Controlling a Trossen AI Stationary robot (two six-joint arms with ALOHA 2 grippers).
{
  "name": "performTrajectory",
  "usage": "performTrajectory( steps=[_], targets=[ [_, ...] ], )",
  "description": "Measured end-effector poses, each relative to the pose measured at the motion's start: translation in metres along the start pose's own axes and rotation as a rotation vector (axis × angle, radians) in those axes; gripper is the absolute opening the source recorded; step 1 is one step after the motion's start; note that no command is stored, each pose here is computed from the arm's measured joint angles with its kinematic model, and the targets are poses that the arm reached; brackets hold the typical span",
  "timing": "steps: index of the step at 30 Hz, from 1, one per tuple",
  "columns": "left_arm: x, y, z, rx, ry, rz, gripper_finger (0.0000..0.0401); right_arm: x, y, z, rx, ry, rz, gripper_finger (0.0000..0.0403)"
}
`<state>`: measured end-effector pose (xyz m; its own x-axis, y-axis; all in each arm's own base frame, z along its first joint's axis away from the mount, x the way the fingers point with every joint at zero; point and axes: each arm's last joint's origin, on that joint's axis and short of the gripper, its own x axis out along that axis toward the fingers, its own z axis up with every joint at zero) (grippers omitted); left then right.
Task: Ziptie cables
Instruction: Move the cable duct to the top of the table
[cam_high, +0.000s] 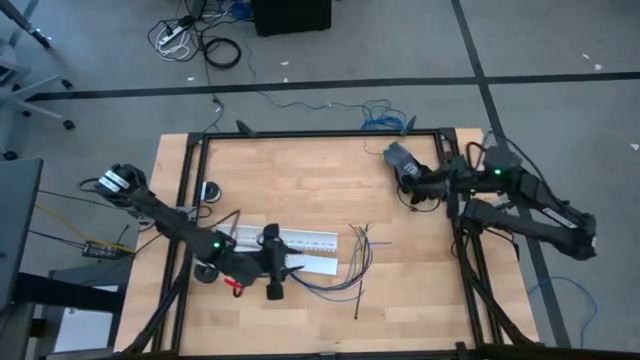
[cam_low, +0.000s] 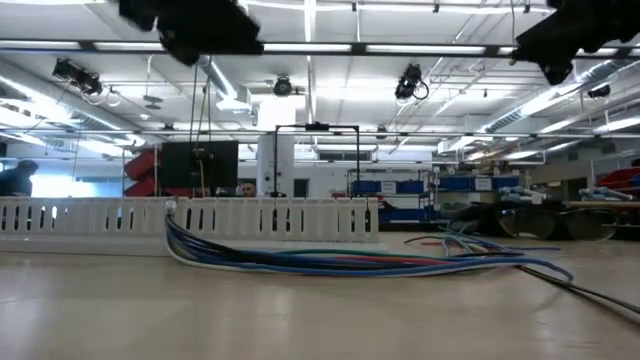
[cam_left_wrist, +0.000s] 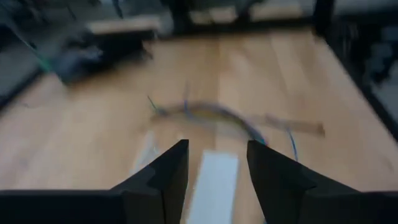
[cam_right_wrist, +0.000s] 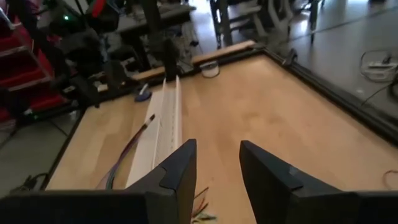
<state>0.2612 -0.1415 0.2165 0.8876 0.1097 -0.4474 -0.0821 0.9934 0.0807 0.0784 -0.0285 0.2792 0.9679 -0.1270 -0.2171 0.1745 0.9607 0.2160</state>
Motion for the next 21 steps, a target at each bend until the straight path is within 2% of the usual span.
performTrajectory(
  steps=[5, 13, 17, 21],
  targets=[
    [0.015, 0.002, -0.021, 0.0, 0.163, -0.022, 0.0156, 0.022, -0.001, 0.006, -0.016, -0.031, 0.05, 0.0121],
    [0.03, 0.009, -0.04, 0.025, 0.303, 0.008, 0.015, 0.049, 0.001, 0.016, -0.058, -0.06, 0.111, 0.0122],
    [0.033, 0.018, -0.042, 0.04, 0.337, 0.057, 0.0113, 0.057, 0.0, 0.017, -0.081, -0.065, 0.099, 0.0121],
    [0.035, 0.025, -0.044, 0.065, 0.362, 0.089, 0.0042, 0.06, 0.0, 0.018, -0.097, -0.076, 0.087, 0.0114]
  ],
)
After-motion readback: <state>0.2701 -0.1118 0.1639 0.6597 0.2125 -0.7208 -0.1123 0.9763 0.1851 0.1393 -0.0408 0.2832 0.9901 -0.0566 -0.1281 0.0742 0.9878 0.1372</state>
